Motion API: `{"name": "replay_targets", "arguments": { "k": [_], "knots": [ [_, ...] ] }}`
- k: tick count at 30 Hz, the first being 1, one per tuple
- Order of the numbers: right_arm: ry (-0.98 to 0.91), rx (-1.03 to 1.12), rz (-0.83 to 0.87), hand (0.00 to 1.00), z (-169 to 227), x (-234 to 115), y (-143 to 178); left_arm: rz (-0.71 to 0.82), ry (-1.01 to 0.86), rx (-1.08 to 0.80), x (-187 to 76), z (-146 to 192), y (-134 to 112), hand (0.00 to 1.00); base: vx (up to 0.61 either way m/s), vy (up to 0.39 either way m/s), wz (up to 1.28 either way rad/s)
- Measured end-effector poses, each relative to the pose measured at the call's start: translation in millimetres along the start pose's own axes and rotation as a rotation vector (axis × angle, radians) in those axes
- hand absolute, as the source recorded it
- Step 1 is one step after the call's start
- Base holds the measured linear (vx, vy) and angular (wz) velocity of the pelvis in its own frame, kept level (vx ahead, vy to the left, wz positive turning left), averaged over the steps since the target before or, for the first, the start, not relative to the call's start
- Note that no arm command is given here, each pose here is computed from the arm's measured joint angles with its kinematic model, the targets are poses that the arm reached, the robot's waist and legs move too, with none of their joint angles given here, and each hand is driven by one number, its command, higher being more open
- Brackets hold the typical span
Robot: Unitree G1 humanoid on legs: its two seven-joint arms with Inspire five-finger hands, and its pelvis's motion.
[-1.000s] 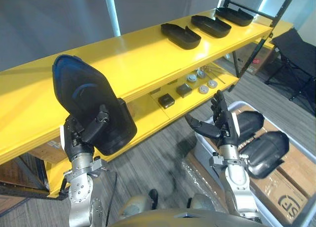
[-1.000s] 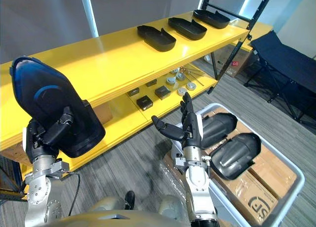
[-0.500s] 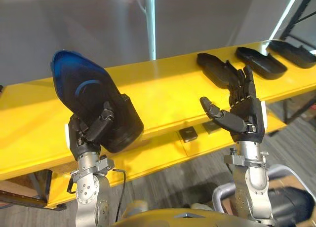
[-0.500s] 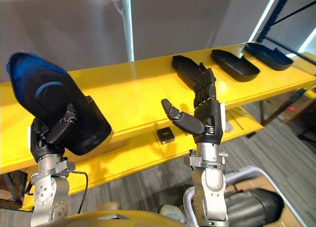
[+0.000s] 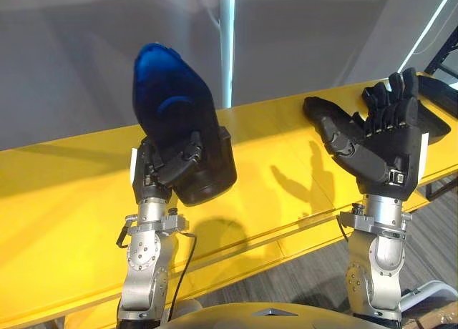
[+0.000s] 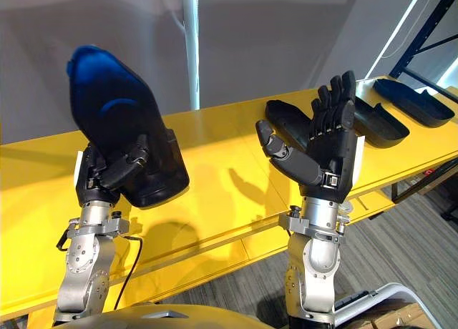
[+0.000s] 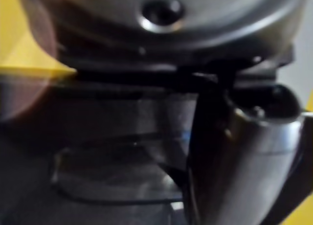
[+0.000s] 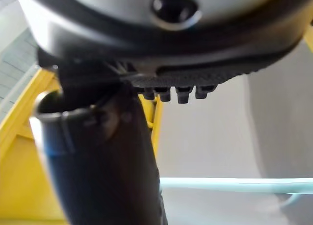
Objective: Walk over and take three plastic housings, then place them on the shelf
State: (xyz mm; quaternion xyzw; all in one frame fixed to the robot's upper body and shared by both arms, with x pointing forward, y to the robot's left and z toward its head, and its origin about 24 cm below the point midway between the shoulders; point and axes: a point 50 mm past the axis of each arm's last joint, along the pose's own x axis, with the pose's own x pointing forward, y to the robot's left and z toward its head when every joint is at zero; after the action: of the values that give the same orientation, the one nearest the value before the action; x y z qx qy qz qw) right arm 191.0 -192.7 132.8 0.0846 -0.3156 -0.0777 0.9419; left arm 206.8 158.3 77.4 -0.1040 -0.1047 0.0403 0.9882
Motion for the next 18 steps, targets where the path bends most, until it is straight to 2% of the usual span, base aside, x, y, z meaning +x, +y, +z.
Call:
{"name": "replay_targets", "arguments": {
  "k": [3,5,8,12,18],
  "knots": [
    [0.014,0.010,0.016,1.00,-1.9,-0.3,3.4,-0.092,0.049,-0.018,8.0,-3.7,-17.1,0.00,0.04,0.016,-0.12],
    [0.048,0.024,0.040,1.00,-5.7,-1.2,8.7,-0.195,0.094,-0.023,20.3,-5.9,-38.0,0.00,0.01,0.016,-0.20],
    [0.079,0.045,0.093,1.00,-9.3,-2.9,17.5,-0.255,0.166,-0.008,36.2,-16.0,-56.2,0.00,-0.02,0.013,-0.29],
    [0.101,0.064,0.152,1.00,-8.4,-6.3,25.3,-0.198,0.323,0.066,56.4,-44.5,-60.0,0.00,-0.04,0.007,-0.35],
    [0.121,0.060,0.209,1.00,-9.2,-8.5,26.9,-0.079,0.383,0.082,80.2,-52.1,-50.6,0.00,-0.07,-0.010,-0.23]
  ]
}}
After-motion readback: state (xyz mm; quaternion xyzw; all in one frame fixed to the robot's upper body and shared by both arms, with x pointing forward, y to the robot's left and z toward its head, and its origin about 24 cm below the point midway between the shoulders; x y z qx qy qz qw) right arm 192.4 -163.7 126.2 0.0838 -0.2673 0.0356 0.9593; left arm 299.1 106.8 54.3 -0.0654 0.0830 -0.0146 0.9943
